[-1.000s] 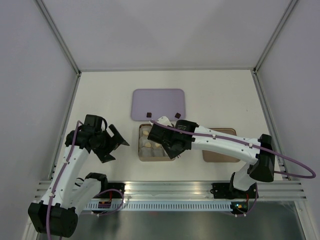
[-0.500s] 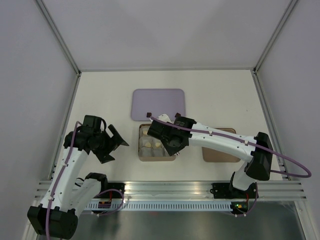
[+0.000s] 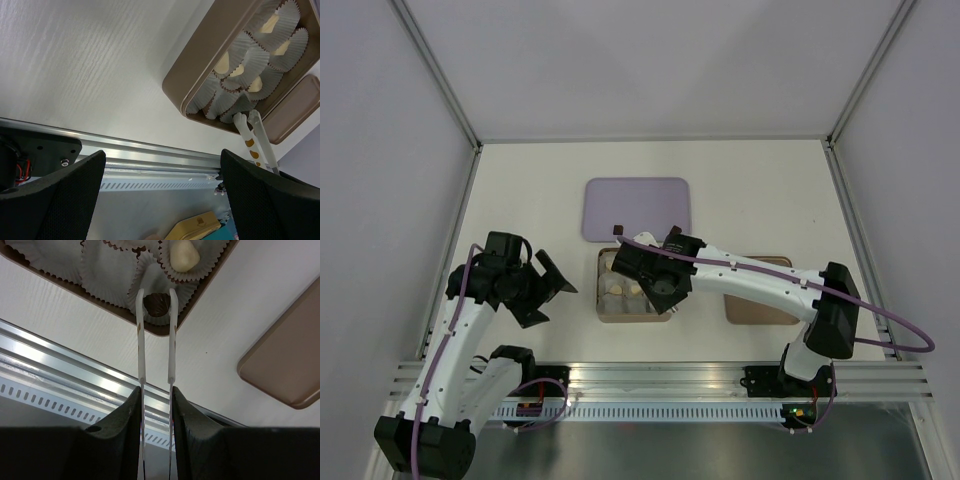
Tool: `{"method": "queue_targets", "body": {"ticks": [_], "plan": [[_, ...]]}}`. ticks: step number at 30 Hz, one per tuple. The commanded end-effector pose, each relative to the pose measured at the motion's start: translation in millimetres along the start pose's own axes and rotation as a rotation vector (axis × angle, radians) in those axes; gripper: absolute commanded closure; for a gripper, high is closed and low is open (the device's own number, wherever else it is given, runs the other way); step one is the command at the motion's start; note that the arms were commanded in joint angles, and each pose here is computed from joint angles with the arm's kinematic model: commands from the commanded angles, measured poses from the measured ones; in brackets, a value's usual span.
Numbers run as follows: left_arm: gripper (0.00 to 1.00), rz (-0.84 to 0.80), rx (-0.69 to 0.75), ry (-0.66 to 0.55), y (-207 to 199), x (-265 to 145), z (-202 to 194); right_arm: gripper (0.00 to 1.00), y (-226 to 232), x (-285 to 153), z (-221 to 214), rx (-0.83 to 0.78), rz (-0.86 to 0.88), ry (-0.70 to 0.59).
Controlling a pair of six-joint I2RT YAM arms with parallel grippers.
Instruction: Pack the chocolate
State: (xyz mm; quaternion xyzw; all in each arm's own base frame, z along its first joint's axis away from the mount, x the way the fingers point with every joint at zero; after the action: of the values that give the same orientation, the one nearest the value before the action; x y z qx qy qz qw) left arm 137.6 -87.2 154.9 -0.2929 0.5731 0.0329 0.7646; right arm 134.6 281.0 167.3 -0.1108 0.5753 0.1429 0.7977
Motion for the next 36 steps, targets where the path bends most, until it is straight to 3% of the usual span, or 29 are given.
{"method": "queue_targets", "body": {"ticks": [1, 15, 24, 36], "plan": [[0.00, -0.025, -0.001, 0.009, -5, -11, -4, 0.90, 2, -3, 2, -0.014, 0.004, 0.007], [0.00, -0.020, -0.012, 0.006, -5, -11, -4, 0.85, -1, 6, 13, 0.011, -0.026, 0.005], [0.00, -0.013, -0.018, 0.000, -4, -11, -3, 0.70, -3, 5, 15, 0.000, -0.028, 0.010], [0.00, -0.006, -0.016, 0.000, -1, -12, -6, 0.63, 0, 5, 17, -0.007, -0.027, 0.010]]}}
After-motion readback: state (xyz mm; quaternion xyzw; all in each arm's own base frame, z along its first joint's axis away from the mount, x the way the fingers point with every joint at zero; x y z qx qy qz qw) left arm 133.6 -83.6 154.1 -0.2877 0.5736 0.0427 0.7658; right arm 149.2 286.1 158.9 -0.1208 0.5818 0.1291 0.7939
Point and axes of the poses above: each gripper's point midway between its finger pads, its own x axis out along the fingers, its own y axis along the line the jaws close on, z = x × y, the point moved 2 cm from there along -x, back along the fingers, and after that the axes turned 11 degrees about x, right-handed, at the moved point
